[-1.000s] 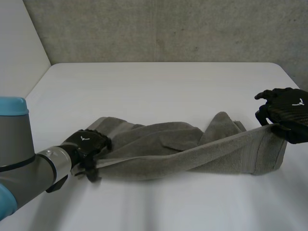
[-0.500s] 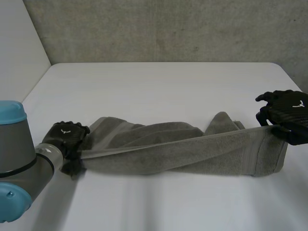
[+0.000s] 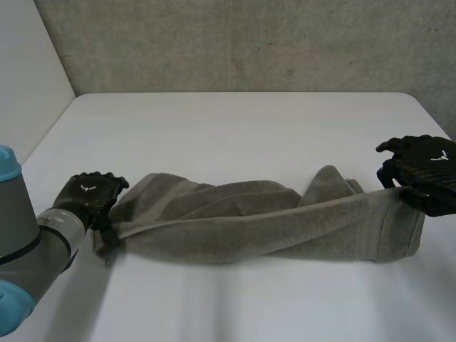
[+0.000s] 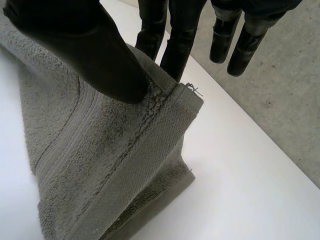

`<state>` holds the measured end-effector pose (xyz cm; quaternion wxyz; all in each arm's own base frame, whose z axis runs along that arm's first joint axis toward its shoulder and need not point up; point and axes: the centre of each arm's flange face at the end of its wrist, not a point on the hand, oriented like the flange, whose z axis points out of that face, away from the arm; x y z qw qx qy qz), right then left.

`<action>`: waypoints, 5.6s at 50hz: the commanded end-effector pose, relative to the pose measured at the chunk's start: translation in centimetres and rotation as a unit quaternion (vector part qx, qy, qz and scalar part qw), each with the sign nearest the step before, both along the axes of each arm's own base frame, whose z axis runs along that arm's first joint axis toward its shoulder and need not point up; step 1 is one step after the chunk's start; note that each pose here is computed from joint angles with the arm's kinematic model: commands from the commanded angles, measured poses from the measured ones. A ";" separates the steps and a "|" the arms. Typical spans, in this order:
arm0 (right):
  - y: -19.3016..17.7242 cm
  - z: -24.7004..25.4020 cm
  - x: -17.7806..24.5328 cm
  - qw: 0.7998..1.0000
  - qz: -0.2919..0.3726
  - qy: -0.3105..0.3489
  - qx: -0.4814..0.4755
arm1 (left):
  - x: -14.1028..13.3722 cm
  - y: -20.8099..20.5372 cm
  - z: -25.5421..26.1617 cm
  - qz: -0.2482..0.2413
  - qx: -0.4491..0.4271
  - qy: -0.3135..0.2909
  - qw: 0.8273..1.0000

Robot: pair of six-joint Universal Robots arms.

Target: Fold the towel.

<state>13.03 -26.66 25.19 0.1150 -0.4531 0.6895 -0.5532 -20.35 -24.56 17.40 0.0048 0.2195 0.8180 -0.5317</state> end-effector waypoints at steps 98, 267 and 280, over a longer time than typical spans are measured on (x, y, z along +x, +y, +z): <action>-0.6 1.0 -0.3 0.999 -0.017 -0.026 0.010 | 1.8 0.8 4.0 -0.024 -0.028 0.037 0.999; -8.7 2.5 -1.1 0.971 0.012 -0.154 -0.181 | 1.6 -3.3 7.8 -0.093 -0.188 0.123 0.970; -3.8 4.8 -0.9 0.977 0.003 -0.166 -0.132 | 1.9 0.5 11.8 -0.095 -0.208 0.128 0.965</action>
